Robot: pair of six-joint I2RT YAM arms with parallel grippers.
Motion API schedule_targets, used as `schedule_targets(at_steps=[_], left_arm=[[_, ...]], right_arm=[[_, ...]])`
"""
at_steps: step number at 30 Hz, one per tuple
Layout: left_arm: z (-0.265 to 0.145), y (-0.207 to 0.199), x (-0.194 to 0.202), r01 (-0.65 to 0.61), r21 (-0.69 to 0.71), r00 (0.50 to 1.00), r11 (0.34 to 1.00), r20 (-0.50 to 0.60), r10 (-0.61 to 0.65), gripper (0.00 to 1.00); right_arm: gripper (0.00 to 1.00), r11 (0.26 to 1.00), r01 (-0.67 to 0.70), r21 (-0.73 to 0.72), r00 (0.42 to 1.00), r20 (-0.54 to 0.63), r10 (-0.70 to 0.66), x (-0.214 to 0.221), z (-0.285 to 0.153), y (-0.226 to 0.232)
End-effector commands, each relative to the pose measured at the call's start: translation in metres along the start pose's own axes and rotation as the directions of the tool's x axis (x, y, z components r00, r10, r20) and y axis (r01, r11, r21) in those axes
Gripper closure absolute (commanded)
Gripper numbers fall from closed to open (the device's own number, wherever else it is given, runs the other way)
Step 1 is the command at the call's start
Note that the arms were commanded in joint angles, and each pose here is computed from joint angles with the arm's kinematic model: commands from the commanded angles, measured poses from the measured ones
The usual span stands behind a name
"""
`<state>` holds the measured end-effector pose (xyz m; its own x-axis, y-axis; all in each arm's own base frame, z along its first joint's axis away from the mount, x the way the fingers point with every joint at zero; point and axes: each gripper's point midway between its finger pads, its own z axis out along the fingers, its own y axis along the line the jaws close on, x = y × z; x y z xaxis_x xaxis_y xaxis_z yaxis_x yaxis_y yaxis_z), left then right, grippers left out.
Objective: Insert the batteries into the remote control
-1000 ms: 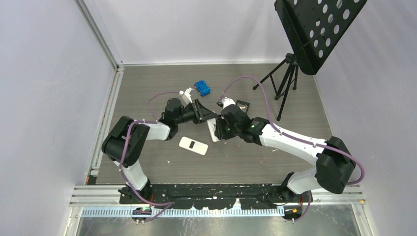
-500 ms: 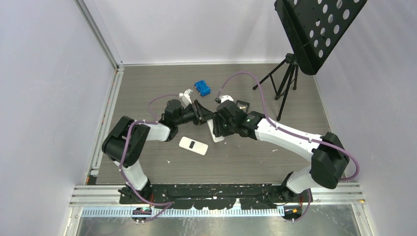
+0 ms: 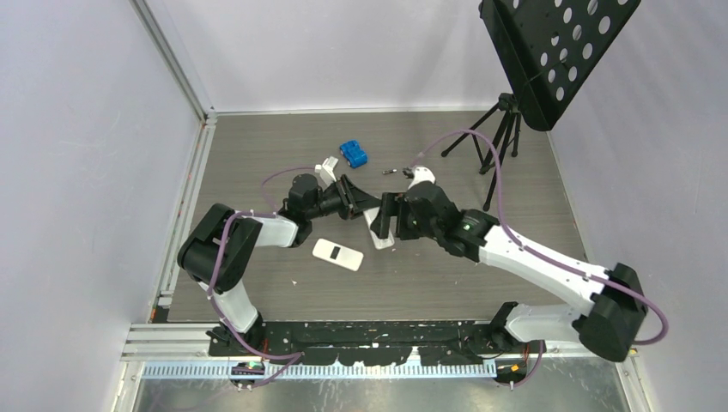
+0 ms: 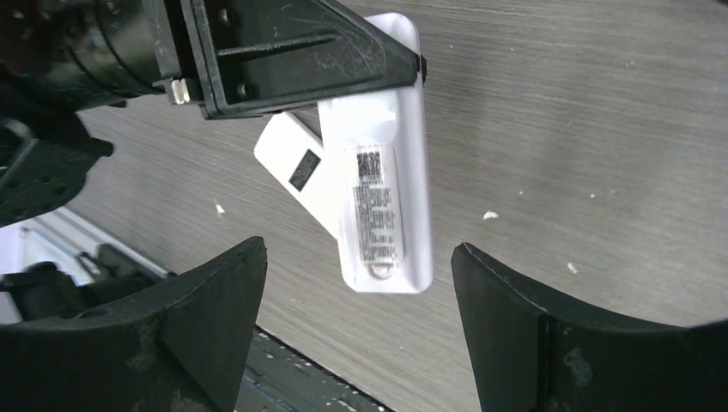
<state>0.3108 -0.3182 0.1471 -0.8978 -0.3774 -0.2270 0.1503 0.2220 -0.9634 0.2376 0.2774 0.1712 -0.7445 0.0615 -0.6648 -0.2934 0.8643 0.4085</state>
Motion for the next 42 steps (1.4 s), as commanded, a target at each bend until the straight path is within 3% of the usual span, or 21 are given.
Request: schedule_targets(at_steps=[1,5,10,18,24,27,39,42], left_arm=[[-0.001,-0.041,-0.009,-0.027,0.11,1.0,0.994,0.02,0.025,1.0],[-0.004,-0.055,-0.01,0.007,0.155,1.0,0.988,0.02,-0.01,1.0],[-0.01,-0.074,-0.01,0.051,0.233,0.998,0.971,0.011,-0.055,1.0],[-0.015,-0.089,-0.008,0.104,0.325,0.995,0.94,-0.022,-0.102,1.0],[-0.015,-0.09,-0.007,0.113,0.338,0.994,0.935,-0.029,-0.11,1.0],[-0.017,-0.094,-0.007,0.111,0.345,0.994,0.932,-0.029,-0.108,1.0],[-0.022,-0.104,-0.006,0.105,0.359,0.994,0.927,-0.032,-0.1,1.0],[-0.023,-0.106,-0.006,0.099,0.363,0.995,0.927,-0.03,-0.095,1.0]], right_arm=[[0.15,0.97,-0.221,-0.105,0.959,0.155,0.235,-0.023,-0.017,0.01],[0.09,0.922,-0.371,-0.112,0.898,0.208,0.387,-0.022,-0.024,-0.005],[0.09,0.864,-0.456,-0.212,0.848,0.191,0.494,-0.019,-0.026,0.002],[0.09,0.742,-0.468,-0.48,0.765,0.201,0.612,-0.041,-0.047,0.024],[0.1,0.719,-0.463,-0.518,0.75,0.202,0.629,-0.045,-0.053,0.026],[0.18,0.711,-0.476,-0.517,0.748,0.187,0.637,-0.046,-0.05,0.025],[0.64,0.747,-0.482,-0.458,0.777,0.172,0.606,-0.038,-0.027,0.017],[0.69,0.765,-0.471,-0.439,0.786,0.186,0.59,-0.038,-0.026,0.014]])
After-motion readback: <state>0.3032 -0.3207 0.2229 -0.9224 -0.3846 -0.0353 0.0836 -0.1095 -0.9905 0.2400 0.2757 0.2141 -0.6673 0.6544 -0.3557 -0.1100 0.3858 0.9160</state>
